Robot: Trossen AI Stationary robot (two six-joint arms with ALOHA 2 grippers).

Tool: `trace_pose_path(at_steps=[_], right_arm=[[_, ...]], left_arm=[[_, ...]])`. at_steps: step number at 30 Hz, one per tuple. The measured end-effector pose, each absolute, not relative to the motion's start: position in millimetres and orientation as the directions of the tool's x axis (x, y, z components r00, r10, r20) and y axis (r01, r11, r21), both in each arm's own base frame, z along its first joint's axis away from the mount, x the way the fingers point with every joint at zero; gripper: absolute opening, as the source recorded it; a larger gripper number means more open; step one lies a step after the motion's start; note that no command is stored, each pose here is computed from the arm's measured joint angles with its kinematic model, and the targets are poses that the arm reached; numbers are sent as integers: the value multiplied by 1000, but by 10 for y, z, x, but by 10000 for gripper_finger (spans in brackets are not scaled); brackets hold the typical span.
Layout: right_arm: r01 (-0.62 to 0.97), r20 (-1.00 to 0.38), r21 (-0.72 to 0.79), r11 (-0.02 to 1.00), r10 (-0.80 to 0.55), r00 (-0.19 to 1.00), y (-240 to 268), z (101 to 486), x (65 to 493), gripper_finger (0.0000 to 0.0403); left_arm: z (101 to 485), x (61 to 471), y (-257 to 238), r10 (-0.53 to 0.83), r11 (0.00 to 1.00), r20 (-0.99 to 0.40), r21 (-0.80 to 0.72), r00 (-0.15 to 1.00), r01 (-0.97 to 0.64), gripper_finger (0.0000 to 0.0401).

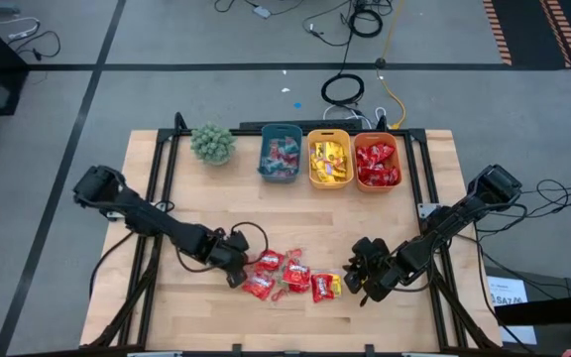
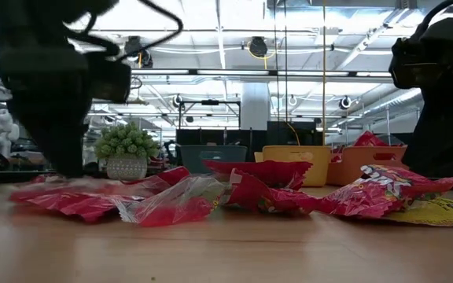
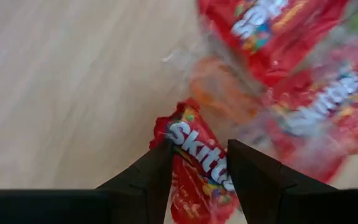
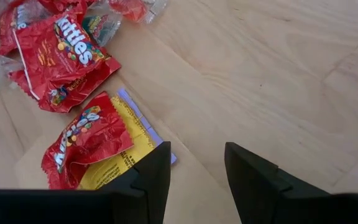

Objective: Sort candy
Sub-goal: Put the red candy into the orange bin

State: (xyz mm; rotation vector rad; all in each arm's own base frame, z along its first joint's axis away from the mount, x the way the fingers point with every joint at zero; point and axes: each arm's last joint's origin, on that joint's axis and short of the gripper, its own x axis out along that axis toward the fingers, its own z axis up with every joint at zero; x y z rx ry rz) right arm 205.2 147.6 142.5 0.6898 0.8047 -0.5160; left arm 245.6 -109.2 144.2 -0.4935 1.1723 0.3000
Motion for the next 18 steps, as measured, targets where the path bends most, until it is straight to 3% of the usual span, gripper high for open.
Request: trace_pose_path(at_steps=[5, 10, 18], right_arm=[[652, -791, 350, 673, -160, 590, 1473, 1423, 2048, 141], [641, -791, 340, 688, -160, 591, 1473, 1423, 2049, 141], [636, -790, 338, 694, -159, 592, 1474, 1424, 2050, 141]], left_arm=[[1350, 2479, -1110, -35, 808, -944, -220, 329, -547, 132], [1547, 2442, -1098, -49, 802, -943, -234, 330, -550, 26], [2051, 2420, -939, 17, 760, -893, -280, 449, -586, 19]])
